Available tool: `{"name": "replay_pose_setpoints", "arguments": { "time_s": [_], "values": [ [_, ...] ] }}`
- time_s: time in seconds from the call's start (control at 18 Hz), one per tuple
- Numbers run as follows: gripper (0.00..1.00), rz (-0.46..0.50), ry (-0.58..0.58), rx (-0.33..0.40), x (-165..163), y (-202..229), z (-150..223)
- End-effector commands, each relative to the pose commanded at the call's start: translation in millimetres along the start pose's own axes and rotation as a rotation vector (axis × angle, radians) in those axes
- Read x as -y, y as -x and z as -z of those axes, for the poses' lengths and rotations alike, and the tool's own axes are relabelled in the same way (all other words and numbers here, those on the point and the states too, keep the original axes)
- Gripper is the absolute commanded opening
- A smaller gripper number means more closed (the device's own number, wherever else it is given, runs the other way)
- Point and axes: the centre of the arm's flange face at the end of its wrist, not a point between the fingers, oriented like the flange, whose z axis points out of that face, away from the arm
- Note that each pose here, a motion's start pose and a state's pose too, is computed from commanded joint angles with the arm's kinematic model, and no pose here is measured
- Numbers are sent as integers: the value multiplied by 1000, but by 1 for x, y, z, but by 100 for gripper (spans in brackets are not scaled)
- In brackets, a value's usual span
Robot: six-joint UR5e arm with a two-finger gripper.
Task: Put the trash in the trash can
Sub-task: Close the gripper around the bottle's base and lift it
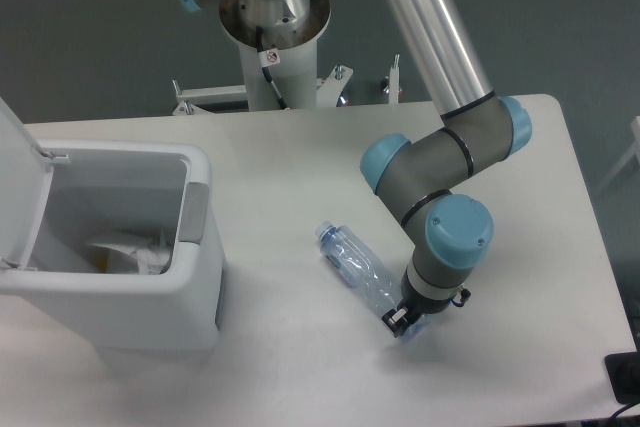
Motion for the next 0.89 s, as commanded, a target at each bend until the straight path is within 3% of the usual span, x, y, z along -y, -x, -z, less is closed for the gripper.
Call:
{"name": "replay_pose_setpoints", "arguments": {
  "time_s": [0.39,0.61,0.89],
  "values": [
    [36,-17,-45,-9,1,-2,30],
    [36,-43,-121,-49,-1,-3,86],
    [36,-52,-271,-181,18,-14,177]
  ]
}}
